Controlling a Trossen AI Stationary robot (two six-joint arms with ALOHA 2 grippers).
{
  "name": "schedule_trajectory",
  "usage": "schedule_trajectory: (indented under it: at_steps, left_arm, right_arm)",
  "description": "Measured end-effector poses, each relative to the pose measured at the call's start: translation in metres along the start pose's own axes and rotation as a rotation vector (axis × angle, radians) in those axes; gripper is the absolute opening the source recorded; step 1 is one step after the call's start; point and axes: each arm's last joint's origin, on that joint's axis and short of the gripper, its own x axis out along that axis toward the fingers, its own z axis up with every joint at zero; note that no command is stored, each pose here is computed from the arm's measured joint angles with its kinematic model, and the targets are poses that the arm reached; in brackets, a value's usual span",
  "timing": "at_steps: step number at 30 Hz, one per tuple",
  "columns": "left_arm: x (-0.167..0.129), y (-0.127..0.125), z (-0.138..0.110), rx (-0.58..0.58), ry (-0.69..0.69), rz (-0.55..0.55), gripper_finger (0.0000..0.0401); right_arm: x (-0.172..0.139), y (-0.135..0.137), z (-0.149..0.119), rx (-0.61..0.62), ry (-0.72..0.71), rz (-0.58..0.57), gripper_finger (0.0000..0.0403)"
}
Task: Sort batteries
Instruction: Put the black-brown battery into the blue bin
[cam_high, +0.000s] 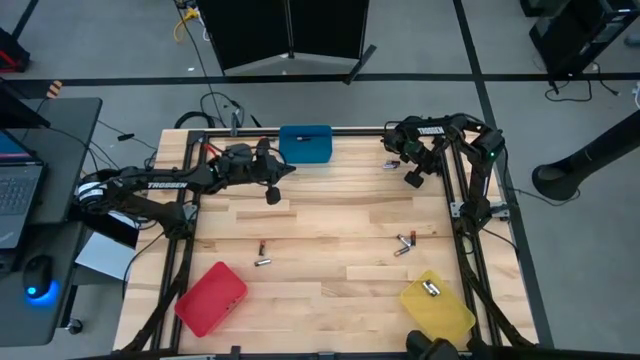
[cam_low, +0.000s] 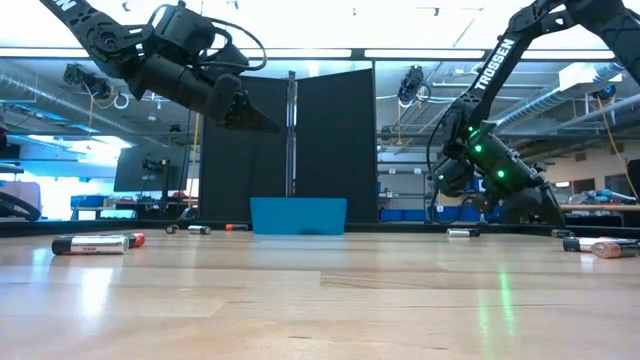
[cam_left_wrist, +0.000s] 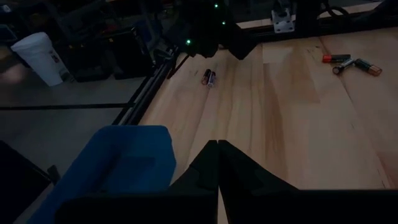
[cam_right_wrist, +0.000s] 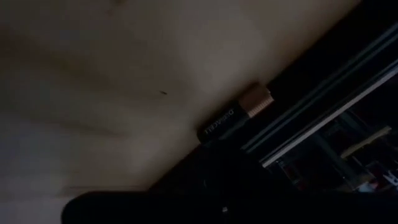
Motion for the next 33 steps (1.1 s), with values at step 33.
schedule_trajectory:
  at_steps: [33]
  left_arm:
    - [0.0,0.001,0.0,0.001,0.008,0.038,0.0012]
  right_arm:
    - [-0.038,-0.03,-0.028,-0.015,-0.131,0.013,0.0007]
